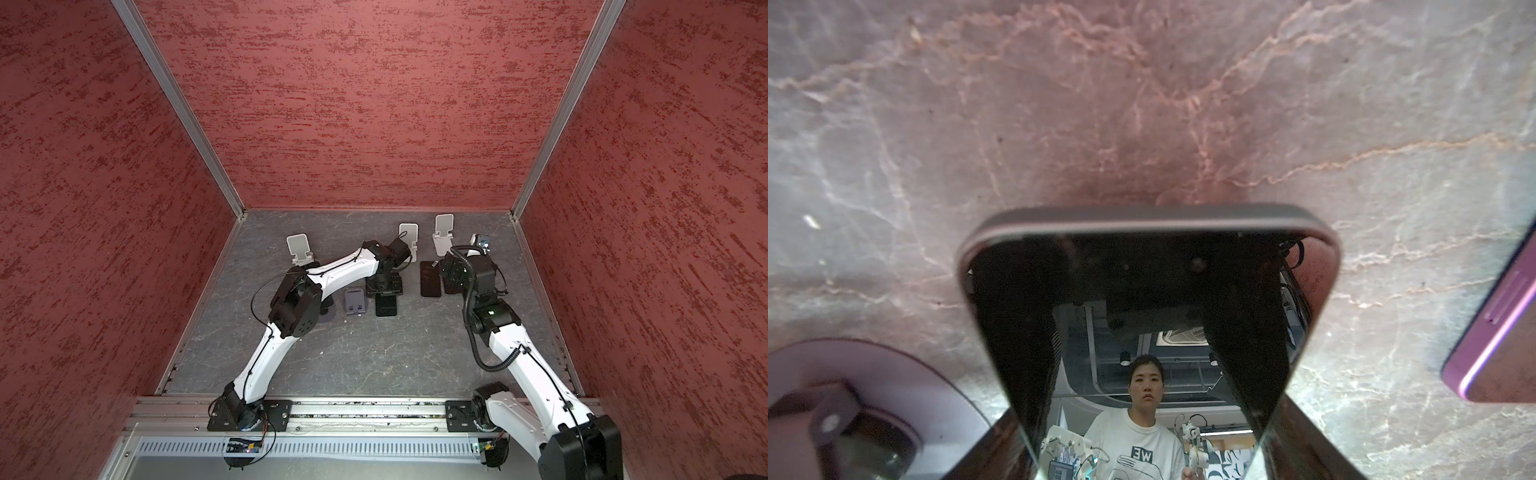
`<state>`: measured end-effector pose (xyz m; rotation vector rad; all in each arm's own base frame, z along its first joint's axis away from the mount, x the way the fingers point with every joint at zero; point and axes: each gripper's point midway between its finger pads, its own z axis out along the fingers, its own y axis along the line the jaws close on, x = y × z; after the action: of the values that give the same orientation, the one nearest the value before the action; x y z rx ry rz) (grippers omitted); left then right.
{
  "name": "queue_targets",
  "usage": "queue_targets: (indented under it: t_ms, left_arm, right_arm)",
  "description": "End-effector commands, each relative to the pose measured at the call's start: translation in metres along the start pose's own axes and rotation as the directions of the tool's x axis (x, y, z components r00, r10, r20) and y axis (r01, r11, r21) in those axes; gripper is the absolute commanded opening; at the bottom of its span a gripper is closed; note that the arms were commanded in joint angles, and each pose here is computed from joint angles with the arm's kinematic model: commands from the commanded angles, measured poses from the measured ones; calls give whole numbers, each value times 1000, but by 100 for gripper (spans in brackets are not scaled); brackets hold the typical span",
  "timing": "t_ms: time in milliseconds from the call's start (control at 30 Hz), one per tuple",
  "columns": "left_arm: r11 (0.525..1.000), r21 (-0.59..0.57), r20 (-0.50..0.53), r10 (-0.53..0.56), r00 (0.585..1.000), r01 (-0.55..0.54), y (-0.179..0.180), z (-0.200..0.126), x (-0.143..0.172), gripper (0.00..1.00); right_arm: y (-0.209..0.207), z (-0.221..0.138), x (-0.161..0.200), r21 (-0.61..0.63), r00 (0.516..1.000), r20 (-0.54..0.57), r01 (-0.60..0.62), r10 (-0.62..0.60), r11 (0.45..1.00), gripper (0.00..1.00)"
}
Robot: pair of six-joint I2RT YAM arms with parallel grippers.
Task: Remove the phone from the phone stand
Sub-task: Place the phone at the center of the table.
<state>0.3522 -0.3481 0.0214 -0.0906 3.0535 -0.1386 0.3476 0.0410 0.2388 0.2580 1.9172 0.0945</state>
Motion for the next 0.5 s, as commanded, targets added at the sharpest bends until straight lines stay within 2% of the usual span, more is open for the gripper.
queue_targets:
  t_ms: [0,467]
  left_arm:
    - [1000,19,-48,-6,999,7,1,24,8,70]
    - [1000,16,-55,-7,998,8,3,27,9,75]
  right_arm:
    - [-4,1,-2,12,1000,19,-7,7,1000,99]
    - [-3,1,-2,4,1000,23,-14,14,1000,99]
